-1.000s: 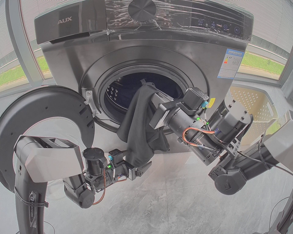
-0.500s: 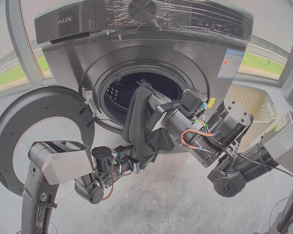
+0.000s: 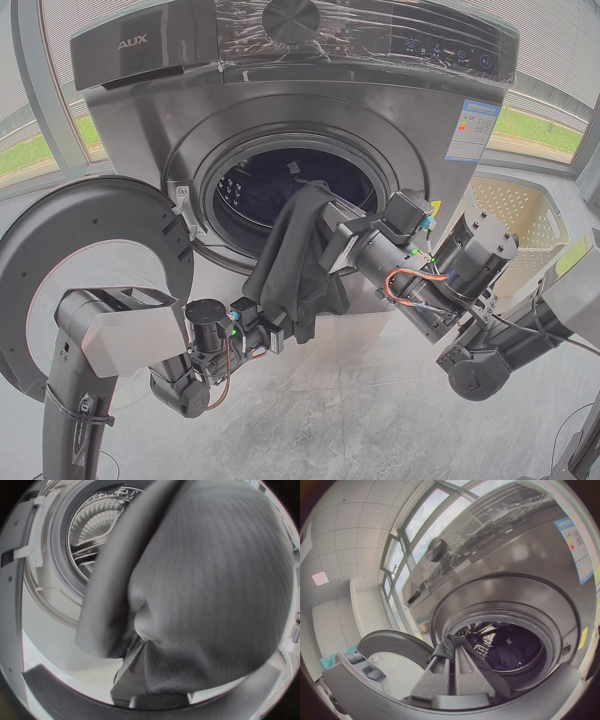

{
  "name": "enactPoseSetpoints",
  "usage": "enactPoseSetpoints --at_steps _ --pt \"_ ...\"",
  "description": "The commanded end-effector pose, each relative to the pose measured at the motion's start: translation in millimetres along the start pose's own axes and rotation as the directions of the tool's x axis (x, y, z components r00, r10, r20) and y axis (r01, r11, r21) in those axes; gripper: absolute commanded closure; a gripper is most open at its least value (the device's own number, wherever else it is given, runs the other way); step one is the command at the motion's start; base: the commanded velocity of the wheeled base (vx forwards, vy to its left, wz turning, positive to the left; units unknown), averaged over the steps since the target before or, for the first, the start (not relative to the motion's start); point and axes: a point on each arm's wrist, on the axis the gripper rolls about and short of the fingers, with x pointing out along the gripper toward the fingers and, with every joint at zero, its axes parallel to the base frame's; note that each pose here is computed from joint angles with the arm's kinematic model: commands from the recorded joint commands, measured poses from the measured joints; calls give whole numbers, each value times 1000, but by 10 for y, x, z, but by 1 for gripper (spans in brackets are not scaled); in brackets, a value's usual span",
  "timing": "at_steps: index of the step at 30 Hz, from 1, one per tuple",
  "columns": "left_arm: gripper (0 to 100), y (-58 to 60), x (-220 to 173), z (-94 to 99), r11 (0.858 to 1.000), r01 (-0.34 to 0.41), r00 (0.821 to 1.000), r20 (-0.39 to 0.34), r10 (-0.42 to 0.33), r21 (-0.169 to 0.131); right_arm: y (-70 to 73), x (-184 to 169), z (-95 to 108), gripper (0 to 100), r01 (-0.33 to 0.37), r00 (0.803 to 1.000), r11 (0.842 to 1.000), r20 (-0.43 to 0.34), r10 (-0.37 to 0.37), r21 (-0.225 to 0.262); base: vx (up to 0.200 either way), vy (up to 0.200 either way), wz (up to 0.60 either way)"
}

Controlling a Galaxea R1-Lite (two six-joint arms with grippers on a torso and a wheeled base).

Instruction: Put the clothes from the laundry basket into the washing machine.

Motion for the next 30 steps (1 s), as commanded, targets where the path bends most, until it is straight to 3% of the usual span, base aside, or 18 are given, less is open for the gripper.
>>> enactPoseSetpoints --at_steps 1,7,10,13,15,20,21,25,30 --pt "100 -42 -372 591 1000 1 997 80 -2 10 -385 -215 -64 100 108 991 994 -70 -110 -35 0 0 0" --pt "100 -207 -1039 1200 994 105 979 175 -109 31 -667 -364 -157 100 188 973 981 -126 -194 -56 0 0 0" --pt "100 -243 -1327 1367 986 163 963 208 -169 45 -733 -417 -216 100 209 964 976 -154 -216 -61 0 0 0" --pt "100 -276 -1497 1500 973 228 942 245 -228 31 -790 -483 -314 100 226 952 972 -197 -235 -68 0 0 0" --pt "100 -289 -1560 1619 970 243 927 287 -241 30 -798 -539 -361 100 231 945 970 -223 -241 -71 0 0 0" --pt "100 -299 -1594 1738 966 256 911 331 -245 10 -779 -666 -551 100 230 920 970 -307 -243 -77 0 0 0" --pt "100 -302 -1591 1745 966 257 910 334 -245 11 -775 -669 -560 0 229 919 970 -311 -242 -77 0 0 0" --pt "100 -316 -1581 1799 966 259 902 354 -248 16 -653 -684 -694 0 193 912 979 -356 -205 -69 0 0 0" --pt "100 -302 -1517 1895 971 240 891 392 -228 20 -403 -834 -963 0 123 874 991 -467 -135 -56 0 0 0"
